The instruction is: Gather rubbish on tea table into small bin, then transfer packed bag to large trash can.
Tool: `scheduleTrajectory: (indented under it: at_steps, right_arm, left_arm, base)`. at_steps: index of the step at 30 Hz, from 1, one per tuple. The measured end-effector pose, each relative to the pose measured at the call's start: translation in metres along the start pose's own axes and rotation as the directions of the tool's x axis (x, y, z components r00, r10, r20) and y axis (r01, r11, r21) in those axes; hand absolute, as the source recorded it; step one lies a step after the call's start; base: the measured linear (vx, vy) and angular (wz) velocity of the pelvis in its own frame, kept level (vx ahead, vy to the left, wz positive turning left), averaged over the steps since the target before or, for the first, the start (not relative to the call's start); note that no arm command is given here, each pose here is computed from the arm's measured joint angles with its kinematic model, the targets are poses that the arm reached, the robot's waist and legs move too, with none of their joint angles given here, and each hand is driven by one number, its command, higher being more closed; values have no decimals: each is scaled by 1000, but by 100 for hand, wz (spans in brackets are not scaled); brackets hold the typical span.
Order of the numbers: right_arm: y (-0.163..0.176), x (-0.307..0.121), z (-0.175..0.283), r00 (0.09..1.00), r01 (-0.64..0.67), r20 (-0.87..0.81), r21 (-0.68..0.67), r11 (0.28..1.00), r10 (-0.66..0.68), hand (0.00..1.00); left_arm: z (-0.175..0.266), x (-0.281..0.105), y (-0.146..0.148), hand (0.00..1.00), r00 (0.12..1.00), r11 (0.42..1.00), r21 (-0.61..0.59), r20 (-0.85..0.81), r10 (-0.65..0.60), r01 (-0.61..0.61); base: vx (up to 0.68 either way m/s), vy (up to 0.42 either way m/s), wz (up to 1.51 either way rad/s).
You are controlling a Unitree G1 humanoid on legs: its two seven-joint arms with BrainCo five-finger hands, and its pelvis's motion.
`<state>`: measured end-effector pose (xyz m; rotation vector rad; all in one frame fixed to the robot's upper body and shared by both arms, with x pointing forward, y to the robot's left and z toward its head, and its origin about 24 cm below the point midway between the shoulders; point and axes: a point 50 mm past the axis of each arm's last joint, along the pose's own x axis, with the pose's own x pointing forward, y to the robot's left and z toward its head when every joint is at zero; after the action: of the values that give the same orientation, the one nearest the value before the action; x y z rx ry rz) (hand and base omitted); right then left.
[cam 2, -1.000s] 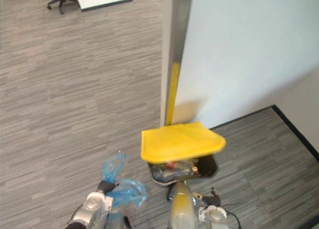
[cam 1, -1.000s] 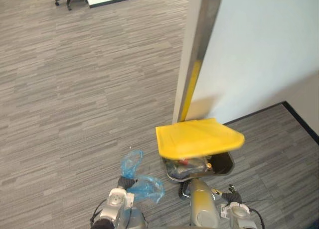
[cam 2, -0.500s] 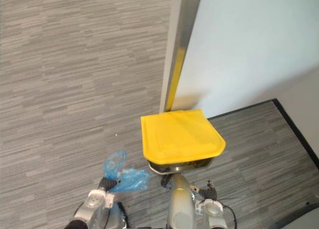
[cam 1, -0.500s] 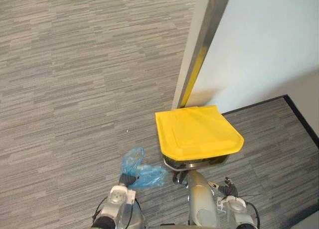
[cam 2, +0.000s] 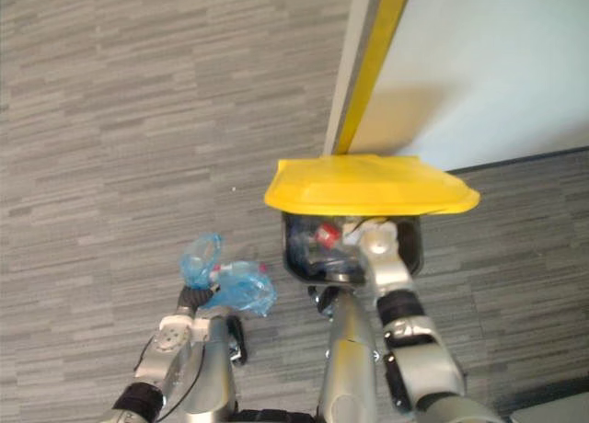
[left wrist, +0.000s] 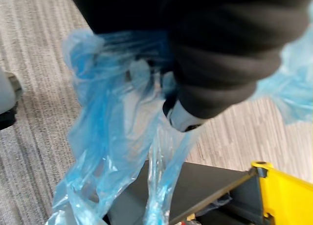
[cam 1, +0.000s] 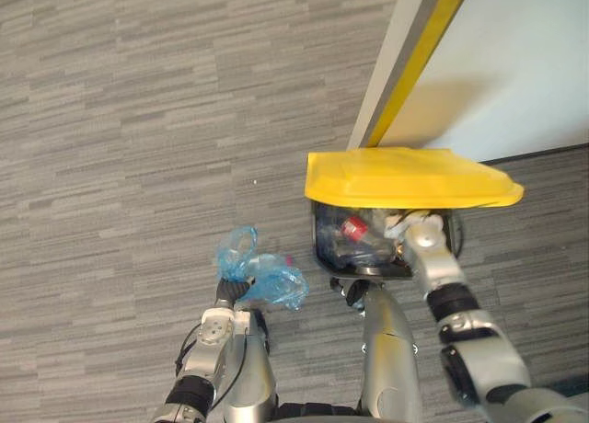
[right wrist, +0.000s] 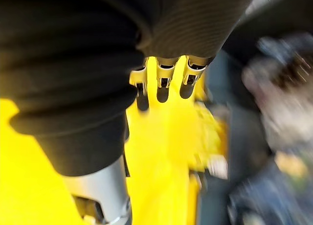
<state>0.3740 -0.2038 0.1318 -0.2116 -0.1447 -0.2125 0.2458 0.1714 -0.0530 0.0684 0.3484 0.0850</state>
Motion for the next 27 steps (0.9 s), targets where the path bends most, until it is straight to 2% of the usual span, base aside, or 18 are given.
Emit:
scheduleTrajectory:
  at_steps: [6,12,14,21,27]
  right_arm:
    - [-11,21,46,995,34,96,1,999,-34,0]
    - [-29,38,91,978,76,201,-92,993,-56,0]
    - [-32,42,120,957,88,284,-111,990,-53,0]
    - [-27,45,115,967,52,254,-158,986,-11,0]
    - [-27,45,112,972,32,235,-179,983,11,0]
  left_arm:
    - [3,0,-7,100,1000,1000,-2,20,-22,22]
    - [16,-1,-19,100,994,997,-17,76,-73,75]
    - [30,-2,-25,100,985,994,-33,143,-97,103]
    - [71,-10,-46,100,928,970,-84,320,-192,230]
    - [119,-19,-60,100,827,930,-110,503,-251,350]
  base:
    - [2,1,-5]
    - [-3,7,0]
    - [-33,-6,1]
    - [-44,-13,4]
    - [-44,-15,-1]
